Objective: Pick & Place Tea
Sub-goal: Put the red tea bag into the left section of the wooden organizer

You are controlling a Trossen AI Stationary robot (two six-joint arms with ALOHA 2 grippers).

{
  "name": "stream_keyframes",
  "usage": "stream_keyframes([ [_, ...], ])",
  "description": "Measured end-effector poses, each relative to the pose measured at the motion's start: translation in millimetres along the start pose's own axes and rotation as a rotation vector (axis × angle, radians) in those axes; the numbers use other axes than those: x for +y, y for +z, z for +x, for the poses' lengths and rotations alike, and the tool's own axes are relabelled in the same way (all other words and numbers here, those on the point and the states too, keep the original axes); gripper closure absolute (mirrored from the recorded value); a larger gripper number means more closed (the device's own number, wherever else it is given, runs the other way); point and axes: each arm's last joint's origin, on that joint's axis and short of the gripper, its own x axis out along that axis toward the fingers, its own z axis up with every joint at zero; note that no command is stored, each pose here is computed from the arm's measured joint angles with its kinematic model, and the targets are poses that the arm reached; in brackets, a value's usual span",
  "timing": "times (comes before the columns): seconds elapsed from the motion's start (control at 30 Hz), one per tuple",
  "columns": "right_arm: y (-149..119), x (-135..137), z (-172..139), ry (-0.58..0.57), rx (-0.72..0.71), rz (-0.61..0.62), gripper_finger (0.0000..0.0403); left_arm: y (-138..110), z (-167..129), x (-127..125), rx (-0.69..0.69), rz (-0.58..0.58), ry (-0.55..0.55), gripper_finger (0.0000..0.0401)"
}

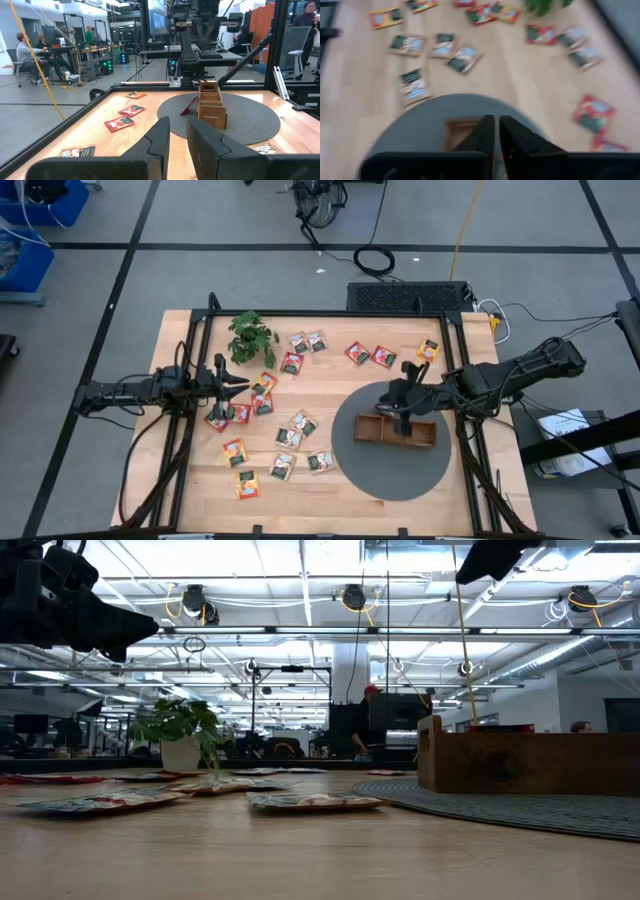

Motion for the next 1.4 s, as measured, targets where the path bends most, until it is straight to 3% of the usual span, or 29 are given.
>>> stream_keyframes([
  [0.2, -6, 7, 16, 0.061, 0.128, 0.022, 0.0259, 0, 0, 0, 0.000, 0.000, 0.000, 0.0329],
  [0.3, -10, 10, 29, 0.035, 0.186, -0.019, 0.0192, 0, 0, 0, 0.000, 0.000, 0.000, 0.0329],
  [0.4, -15, 11, 41, -0.028, 0.257, -0.060, 0.0156, 0, 0, 0, 0.000, 0.000, 0.000, 0.0329],
  [0.63, -31, 6, 67, -0.139, 0.476, -0.124, 0.0164, 0, 0, 0, 0.000, 0.000, 0.000, 0.0329],
  [0.97, -35, 7, 84, -0.106, 0.555, -0.062, 0.0167, 0, 0, 0, 0.000, 0.000, 0.000, 0.0329],
  [1.4, -38, -7, 107, -0.154, 0.622, -0.042, 0.0168, 0, 0, 0, 0.000, 0.000, 0.000, 0.0329],
])
